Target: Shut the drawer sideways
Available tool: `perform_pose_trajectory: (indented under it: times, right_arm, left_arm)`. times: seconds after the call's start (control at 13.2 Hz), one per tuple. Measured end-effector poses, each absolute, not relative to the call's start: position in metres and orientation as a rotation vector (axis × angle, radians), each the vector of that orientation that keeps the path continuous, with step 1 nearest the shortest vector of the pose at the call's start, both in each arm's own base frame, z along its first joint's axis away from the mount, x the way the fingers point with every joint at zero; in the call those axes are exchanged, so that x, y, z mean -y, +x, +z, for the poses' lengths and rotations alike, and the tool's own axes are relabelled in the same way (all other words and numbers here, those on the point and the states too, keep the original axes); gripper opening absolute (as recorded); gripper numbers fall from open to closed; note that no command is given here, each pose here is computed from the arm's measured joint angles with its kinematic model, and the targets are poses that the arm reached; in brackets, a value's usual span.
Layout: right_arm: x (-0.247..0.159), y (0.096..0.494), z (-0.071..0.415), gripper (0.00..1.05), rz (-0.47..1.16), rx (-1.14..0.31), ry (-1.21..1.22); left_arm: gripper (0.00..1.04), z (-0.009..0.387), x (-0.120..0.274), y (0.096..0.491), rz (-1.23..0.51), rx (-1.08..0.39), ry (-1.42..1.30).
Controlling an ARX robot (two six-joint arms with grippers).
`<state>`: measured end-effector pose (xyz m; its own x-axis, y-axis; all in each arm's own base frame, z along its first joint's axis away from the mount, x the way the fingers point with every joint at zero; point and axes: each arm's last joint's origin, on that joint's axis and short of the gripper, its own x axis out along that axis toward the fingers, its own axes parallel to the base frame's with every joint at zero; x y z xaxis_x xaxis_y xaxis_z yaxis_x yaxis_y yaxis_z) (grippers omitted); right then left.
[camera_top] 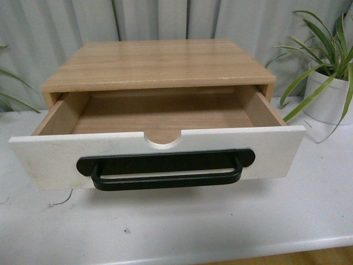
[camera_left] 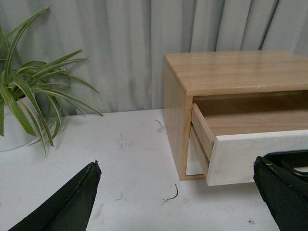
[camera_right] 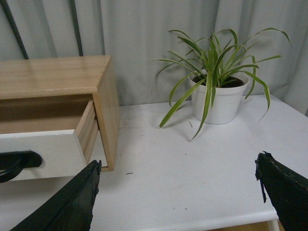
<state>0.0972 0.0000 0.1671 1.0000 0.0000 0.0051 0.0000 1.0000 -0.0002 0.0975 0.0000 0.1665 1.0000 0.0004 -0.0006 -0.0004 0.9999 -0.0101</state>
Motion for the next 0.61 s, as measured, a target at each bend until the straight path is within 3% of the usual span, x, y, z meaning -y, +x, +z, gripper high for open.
perform_pose_trajectory:
  times: [0.61]
  right_arm:
    - [0.0, 0.0972, 0.1671, 0.98, 0.0, 0.005, 0.0]
  left_arm:
    - [0.98, 0.1665, 0.0, 0.0975, 0.0, -0.001, -0.01]
